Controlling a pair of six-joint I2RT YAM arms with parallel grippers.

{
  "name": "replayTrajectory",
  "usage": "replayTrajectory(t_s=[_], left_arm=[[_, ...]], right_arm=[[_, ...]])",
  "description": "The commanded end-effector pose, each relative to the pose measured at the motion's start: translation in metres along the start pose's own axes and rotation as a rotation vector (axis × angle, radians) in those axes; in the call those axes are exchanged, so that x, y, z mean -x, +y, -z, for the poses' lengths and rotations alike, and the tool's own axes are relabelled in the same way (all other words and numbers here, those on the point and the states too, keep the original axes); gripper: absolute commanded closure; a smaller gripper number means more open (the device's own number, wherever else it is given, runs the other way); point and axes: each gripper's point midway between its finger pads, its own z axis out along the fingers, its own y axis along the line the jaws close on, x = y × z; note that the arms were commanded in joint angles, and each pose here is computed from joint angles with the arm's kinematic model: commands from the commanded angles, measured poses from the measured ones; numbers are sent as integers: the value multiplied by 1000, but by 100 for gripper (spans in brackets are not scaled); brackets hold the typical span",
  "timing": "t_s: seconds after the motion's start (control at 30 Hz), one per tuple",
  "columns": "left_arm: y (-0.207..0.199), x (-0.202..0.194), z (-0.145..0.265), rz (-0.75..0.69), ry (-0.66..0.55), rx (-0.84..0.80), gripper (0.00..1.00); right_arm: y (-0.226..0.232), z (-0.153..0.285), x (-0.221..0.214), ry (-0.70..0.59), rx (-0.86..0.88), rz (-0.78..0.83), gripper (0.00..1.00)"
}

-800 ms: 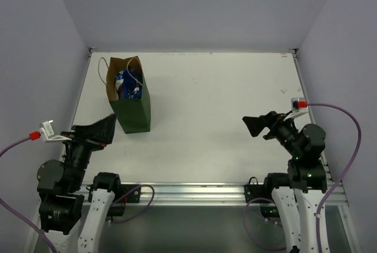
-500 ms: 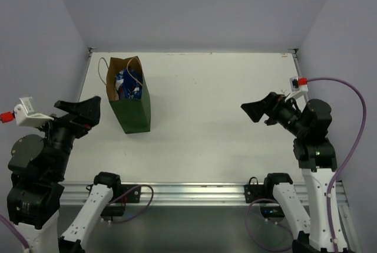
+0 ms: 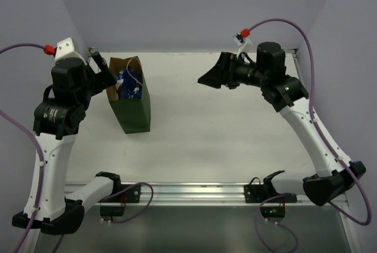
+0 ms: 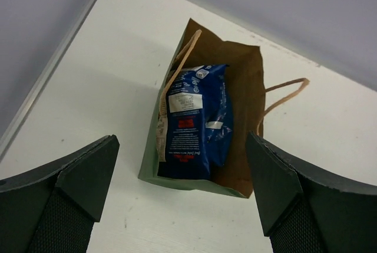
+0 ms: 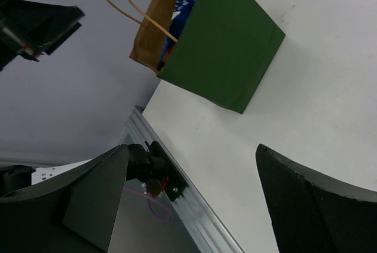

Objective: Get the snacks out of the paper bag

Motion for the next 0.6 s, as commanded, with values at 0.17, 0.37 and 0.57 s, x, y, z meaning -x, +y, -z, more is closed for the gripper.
replayTrajectory(t_s=[0.17, 0.37, 0.57], left_arm=[[-4, 24, -25, -79, -53, 59, 5], [1, 27, -36, -94, -140, 74, 7], [5, 26, -47, -150, -177, 75, 9]], right_arm=[[86, -22, 39, 34, 307, -6, 10], [104, -59, 33, 101, 507, -48, 13], [123, -87, 39, 114, 630, -50, 15]])
